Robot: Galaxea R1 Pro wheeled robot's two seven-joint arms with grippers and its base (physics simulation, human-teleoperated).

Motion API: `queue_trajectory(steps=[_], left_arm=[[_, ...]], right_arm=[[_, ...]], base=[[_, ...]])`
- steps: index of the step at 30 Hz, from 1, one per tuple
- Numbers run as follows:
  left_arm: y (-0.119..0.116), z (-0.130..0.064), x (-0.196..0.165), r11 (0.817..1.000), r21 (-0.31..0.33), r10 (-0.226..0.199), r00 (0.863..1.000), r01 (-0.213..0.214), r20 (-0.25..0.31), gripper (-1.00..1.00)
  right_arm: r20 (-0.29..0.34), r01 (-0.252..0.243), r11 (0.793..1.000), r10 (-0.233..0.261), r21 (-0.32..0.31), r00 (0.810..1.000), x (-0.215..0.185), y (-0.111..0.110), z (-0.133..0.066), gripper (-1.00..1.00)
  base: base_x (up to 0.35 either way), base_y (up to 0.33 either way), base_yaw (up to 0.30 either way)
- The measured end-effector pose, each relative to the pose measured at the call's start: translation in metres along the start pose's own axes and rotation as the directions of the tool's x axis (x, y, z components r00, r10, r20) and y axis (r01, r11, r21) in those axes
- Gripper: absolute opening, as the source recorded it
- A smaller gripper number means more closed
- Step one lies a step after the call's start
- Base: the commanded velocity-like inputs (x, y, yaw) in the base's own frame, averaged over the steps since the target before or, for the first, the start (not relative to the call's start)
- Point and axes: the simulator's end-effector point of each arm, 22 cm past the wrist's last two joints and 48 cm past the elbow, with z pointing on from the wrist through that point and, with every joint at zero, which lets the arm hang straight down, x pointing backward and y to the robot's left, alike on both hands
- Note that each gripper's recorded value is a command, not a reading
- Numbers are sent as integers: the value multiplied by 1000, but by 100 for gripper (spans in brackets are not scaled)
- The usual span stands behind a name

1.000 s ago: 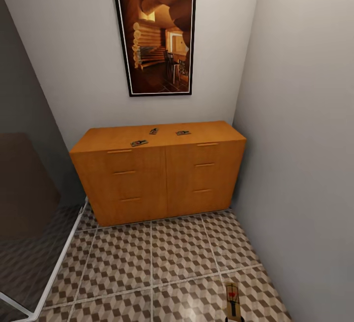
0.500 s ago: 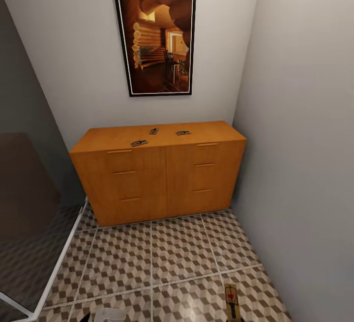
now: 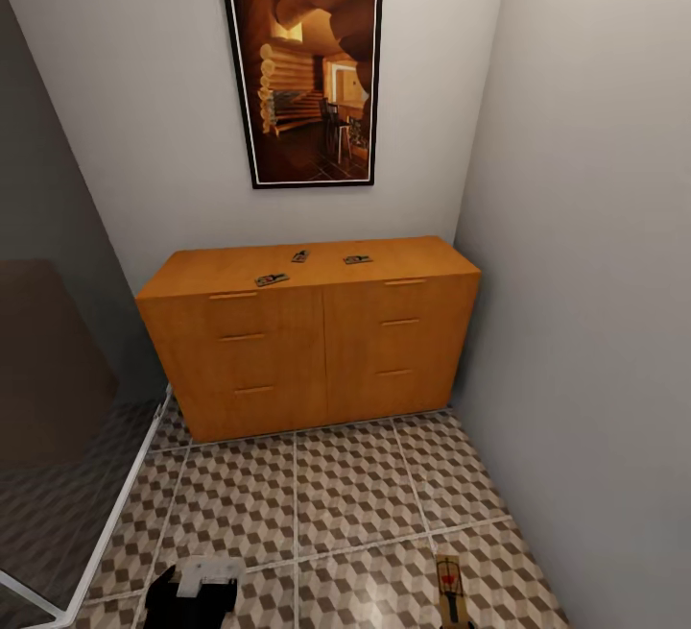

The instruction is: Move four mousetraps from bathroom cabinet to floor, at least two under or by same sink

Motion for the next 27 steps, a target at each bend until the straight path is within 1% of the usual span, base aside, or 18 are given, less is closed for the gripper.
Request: queue_trajectory(steps=[5,10,12,15,19,24,27], left_arm=[[2,8,-20,1000,-6,-4,1000,4,-31,100],[2,15,-65,1000,-10,-27,1000,27,8,100],[2,17,-78,999,-12,-31,999,31,15,100],[5,21,-97,999,-17,-33,999,33,5,100],[8,25,-115,999,-22,-33,999,32,-21,100],[11,27,-134,999,-25,-36,999,35,-14,100],[9,27,-136,999,-21,-34,999,34,-12,100]], right_arm=[[0,0,1000,0,1,1000,0,-1,0,-100],[0,0,1000,0,1,1000,0,-1,0,-100],[0,0,1000,0,1,1000,0,-1,0,-100],[0,0,1000,0,1,1000,0,-1,0,-100],[0,0,1000,0,0,1000,0,0,0,-100],[1,-1,1000,1,1,1000,0,0,0,-100],[1,0,1000,0,1,1000,0,0,0,-100]], base=[[0,0,0],[0,0,0],[0,0,0],[0,0,0],[0,0,0],[0,0,0],[0,0,0]])
